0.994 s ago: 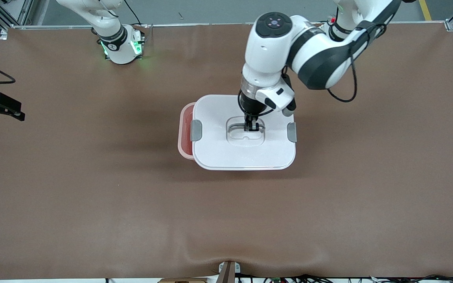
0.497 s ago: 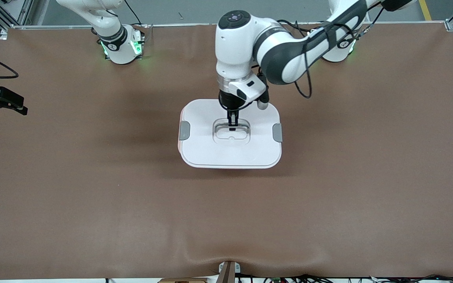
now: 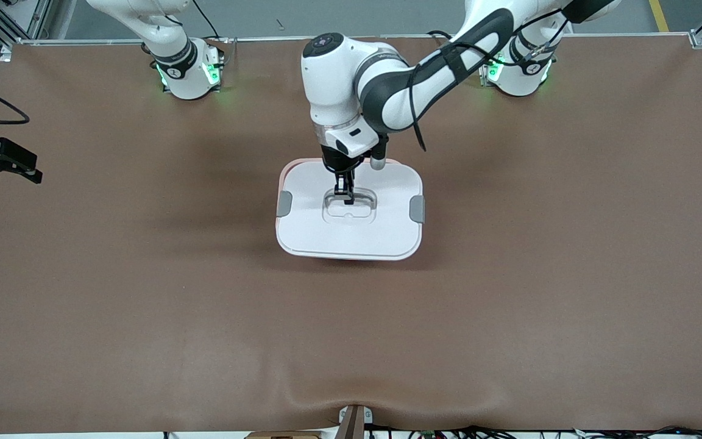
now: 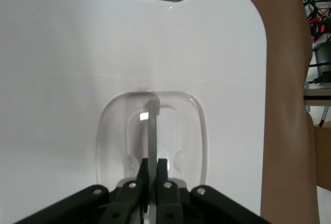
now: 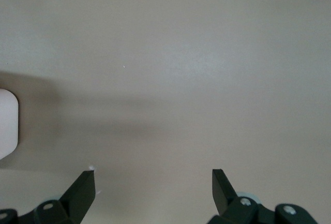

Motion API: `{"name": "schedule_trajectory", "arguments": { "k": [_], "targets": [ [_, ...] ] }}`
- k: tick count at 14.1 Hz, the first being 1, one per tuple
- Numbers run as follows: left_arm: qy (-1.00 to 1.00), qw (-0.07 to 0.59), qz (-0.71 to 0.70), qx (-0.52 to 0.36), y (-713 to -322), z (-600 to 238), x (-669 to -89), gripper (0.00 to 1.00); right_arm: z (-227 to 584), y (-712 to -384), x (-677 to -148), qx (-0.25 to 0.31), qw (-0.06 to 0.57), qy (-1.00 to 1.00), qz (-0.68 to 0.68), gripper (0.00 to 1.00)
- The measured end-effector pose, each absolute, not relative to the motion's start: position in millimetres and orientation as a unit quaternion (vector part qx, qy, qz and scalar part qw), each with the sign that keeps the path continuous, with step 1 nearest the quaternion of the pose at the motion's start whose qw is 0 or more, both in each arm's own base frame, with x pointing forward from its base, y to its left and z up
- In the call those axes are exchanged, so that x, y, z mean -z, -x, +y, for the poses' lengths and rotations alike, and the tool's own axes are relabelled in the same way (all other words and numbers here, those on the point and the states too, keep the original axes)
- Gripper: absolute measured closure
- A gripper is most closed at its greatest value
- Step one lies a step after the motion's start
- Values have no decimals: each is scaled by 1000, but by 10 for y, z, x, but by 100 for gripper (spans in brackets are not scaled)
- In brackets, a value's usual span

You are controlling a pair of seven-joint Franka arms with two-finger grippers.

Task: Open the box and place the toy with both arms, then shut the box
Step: 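Press the lid down onto the box with the left gripper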

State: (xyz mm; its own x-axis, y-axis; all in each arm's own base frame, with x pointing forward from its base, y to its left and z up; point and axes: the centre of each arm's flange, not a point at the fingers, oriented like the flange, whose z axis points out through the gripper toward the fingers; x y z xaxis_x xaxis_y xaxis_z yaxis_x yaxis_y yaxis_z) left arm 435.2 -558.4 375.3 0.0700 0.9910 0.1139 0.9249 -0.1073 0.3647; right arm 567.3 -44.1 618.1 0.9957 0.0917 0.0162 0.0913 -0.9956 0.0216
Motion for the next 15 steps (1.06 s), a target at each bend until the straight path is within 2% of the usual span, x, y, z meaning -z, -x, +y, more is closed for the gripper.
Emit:
{"name": "schedule_trajectory", "arguments": {
  "k": [7, 15],
  "targets": [
    [-728, 97, 658, -164, -4237, -5683, -3689, 93, -477, -5665, -6202, -9, 11, -999, 42, 0],
    [-726, 93, 662, -161, -4219, -5702, -3616, 93, -537, -5587, -6123, 26, 7, -999, 18, 0]
  ]
}}
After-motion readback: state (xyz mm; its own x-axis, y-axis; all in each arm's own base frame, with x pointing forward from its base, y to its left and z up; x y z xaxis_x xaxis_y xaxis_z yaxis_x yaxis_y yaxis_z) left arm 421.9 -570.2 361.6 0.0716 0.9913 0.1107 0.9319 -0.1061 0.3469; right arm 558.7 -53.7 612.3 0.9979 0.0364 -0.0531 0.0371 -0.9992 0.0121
